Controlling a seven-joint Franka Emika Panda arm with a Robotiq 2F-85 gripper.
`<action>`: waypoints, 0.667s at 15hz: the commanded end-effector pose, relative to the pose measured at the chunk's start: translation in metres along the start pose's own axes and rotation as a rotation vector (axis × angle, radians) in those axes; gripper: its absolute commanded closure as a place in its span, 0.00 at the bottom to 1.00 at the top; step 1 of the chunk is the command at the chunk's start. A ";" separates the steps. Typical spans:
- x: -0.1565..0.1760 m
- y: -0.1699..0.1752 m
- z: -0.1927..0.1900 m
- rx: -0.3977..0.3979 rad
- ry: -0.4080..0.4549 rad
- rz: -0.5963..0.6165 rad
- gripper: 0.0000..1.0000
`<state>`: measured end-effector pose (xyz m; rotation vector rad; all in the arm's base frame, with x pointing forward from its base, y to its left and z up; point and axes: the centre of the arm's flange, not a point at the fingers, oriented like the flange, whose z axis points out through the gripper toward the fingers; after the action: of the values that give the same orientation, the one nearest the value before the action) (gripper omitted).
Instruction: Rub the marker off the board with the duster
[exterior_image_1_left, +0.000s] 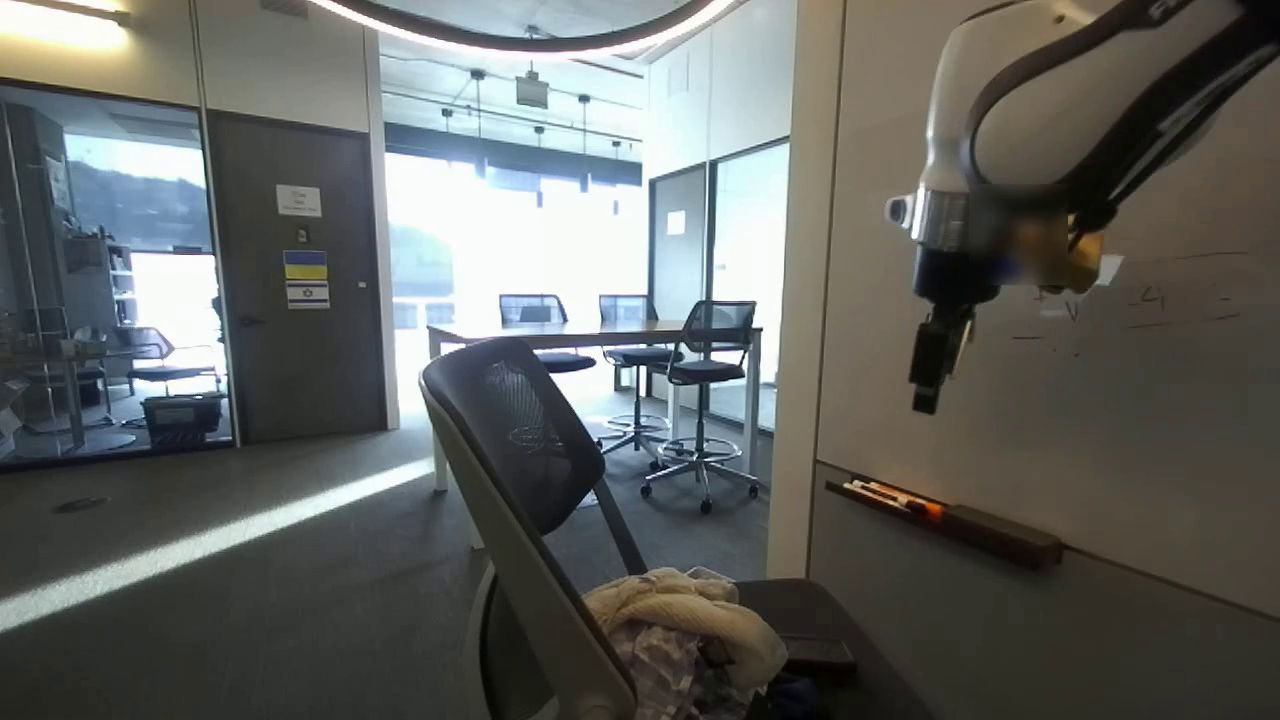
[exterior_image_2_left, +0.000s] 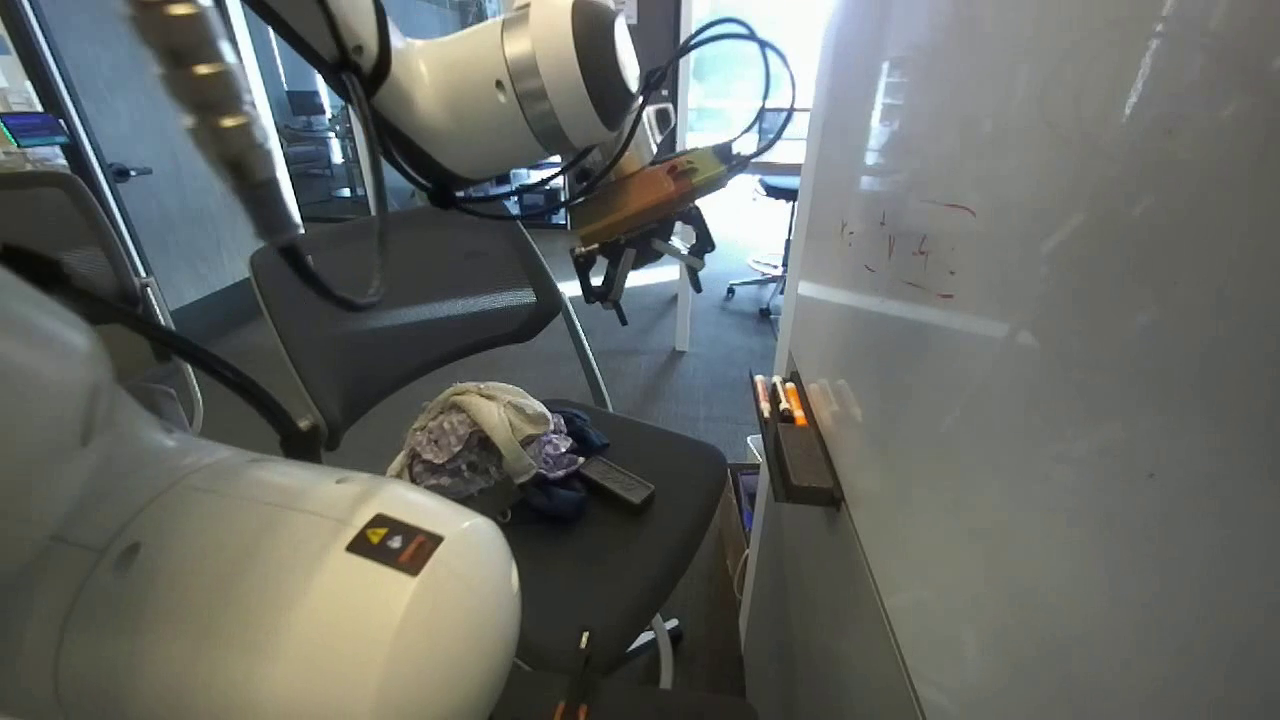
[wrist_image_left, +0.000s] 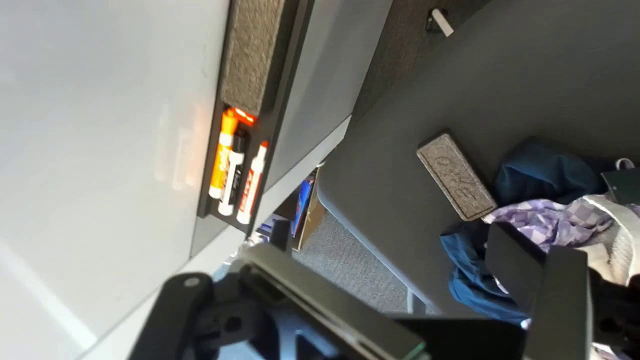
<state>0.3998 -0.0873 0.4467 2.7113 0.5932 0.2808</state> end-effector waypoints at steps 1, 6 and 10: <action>0.064 -0.013 0.056 -0.022 0.037 -0.199 0.00; 0.116 -0.031 0.136 0.023 0.054 -0.469 0.00; 0.136 -0.037 0.199 0.074 0.016 -0.612 0.00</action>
<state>0.5162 -0.0464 0.2971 2.5047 1.2785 0.1531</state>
